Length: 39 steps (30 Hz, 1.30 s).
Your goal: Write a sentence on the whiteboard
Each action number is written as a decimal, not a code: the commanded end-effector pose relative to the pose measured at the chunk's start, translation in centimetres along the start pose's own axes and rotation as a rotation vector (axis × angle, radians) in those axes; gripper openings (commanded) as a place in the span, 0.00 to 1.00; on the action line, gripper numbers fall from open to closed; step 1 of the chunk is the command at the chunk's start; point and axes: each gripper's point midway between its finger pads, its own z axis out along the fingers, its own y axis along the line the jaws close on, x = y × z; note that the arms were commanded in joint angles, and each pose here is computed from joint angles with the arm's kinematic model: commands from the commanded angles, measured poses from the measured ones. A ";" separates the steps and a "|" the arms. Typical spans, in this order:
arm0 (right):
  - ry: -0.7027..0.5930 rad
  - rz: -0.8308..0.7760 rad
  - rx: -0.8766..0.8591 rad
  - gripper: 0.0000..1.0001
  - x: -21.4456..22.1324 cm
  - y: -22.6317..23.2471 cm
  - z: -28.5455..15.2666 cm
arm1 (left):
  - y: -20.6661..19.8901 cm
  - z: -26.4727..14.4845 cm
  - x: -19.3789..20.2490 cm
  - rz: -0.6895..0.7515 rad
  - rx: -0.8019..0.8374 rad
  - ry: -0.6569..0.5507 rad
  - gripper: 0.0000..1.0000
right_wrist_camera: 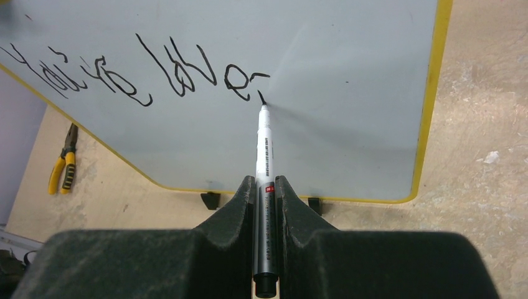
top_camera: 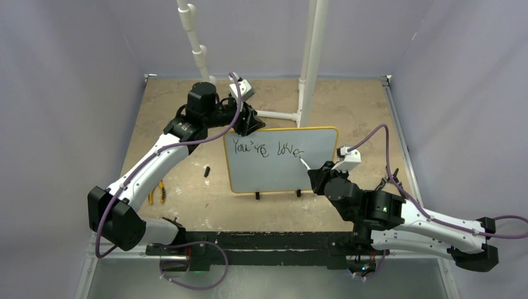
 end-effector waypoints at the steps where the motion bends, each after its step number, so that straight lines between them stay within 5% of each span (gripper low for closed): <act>1: -0.038 0.045 0.019 0.00 -1.7 0.0 -0.4 | -0.7 -0.3 -0.2 0.029 0.021 -0.008 0.50; 21: -0.218 0.029 0.018 0.00 -7.4 1.0 -1.0 | -0.6 -0.3 -0.2 0.030 0.018 -0.007 0.50; 39: -0.128 0.071 0.000 0.00 -4.5 0.9 -0.6 | -0.7 -0.3 -0.3 0.028 0.022 -0.010 0.51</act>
